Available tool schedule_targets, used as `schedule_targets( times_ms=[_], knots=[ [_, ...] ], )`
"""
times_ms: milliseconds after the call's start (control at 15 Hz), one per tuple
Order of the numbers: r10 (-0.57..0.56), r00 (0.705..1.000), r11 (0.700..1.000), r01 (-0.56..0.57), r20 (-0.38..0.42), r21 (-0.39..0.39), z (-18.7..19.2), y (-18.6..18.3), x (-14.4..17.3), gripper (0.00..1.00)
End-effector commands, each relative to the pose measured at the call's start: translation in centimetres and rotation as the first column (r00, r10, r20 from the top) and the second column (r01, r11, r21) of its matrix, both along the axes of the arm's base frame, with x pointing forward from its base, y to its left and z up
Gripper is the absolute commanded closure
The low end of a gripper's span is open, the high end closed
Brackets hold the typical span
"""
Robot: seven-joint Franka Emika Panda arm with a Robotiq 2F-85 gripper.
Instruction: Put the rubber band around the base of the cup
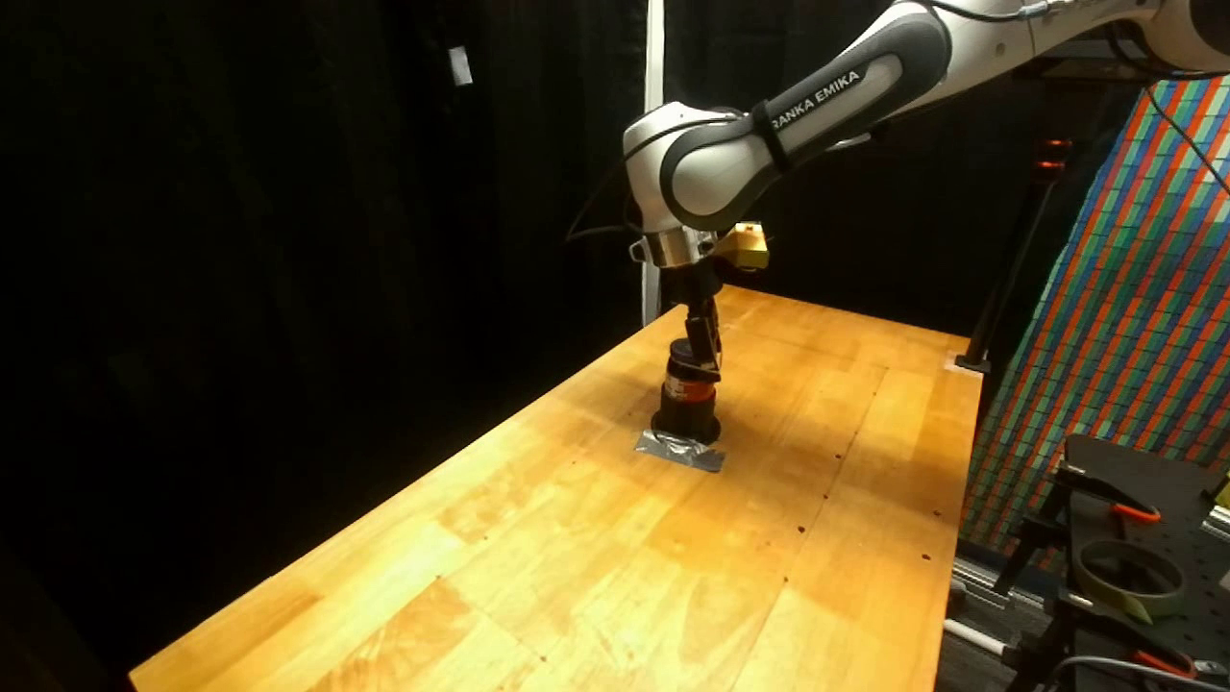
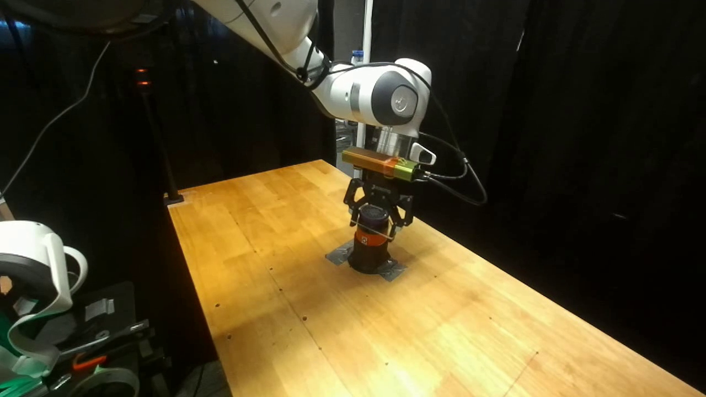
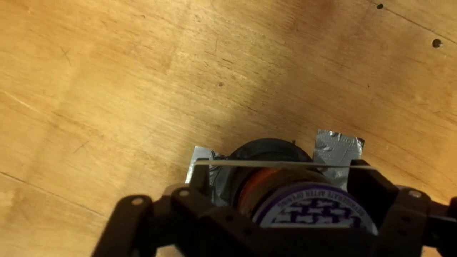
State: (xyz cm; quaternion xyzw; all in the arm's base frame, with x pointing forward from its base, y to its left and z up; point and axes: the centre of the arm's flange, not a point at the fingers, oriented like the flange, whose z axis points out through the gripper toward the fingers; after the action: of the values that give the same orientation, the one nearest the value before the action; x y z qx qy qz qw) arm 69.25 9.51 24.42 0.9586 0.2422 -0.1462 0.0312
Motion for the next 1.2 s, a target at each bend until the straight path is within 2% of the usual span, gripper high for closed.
schedule_targets(
  times_ms=[0, 467, 533, 667, 800, 1133],
  knots=[
    [-0.012, 1.0, 1.0, 0.012, -0.021, 0.008, 1.1, -1.4, -1.5, 0.0],
    [-0.048, 0.999, 0.998, 0.048, 0.013, 0.037, 2.2, -3.5, -3.6, 0.0],
    [-0.055, 0.998, 0.997, 0.054, 0.02, 0.047, 2.3, -4.0, -4.1, 0.2],
    [-0.065, 0.997, 0.995, 0.062, 0.039, 0.073, 2.4, -4.8, -4.9, 0.32],
    [-0.068, 0.995, 0.992, 0.059, 0.07, 0.116, 2.2, -5.5, -5.8, 0.49],
    [-0.057, 0.969, 0.979, 0.008, 0.239, 0.203, 1.6, -6.8, -7.5, 0.87]
  ],
)
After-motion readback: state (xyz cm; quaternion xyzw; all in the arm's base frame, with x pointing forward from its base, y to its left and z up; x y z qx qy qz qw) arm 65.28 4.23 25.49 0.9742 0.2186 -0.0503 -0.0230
